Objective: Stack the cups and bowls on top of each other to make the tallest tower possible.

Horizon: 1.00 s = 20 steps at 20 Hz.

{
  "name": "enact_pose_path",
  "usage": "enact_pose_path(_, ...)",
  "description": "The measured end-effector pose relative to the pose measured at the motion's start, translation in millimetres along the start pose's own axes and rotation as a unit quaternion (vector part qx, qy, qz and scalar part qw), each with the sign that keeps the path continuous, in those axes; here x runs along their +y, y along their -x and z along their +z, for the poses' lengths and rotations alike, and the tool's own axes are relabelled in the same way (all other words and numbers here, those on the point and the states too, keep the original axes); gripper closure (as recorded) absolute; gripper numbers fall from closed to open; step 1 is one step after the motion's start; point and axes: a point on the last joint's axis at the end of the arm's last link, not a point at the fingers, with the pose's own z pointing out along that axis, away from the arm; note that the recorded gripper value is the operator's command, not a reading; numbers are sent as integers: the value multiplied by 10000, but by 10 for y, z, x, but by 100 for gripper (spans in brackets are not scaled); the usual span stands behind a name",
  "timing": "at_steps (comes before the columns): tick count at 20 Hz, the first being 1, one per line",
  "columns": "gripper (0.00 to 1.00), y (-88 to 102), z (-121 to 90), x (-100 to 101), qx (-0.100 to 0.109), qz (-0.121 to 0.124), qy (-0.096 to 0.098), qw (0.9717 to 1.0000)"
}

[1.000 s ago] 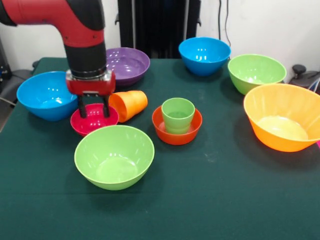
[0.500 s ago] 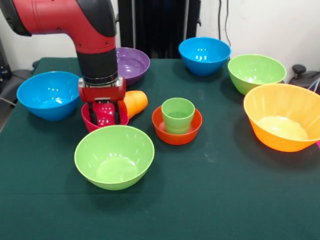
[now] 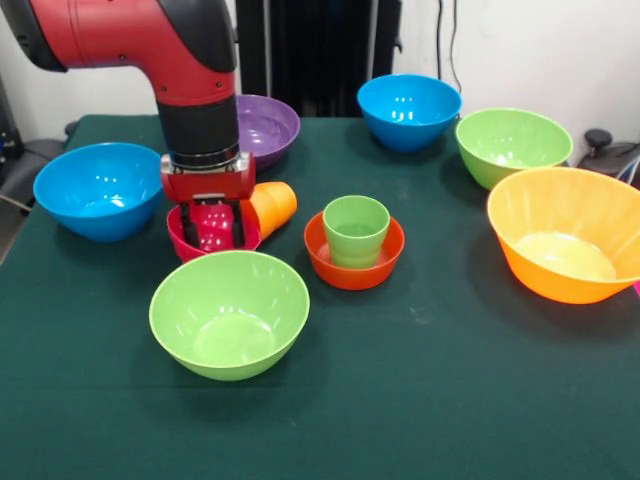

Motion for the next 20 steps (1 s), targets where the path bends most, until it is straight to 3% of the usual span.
enact_pose_path(4, 0, -17, -81, -21, -5, -18, -33, 10000)
enact_pose_path(15, 0, 139, -727, -438, -139, 0, -541, 9984)
enact_pose_path(20, 0, 189, -832, -516, -186, 14, -627, 9979)
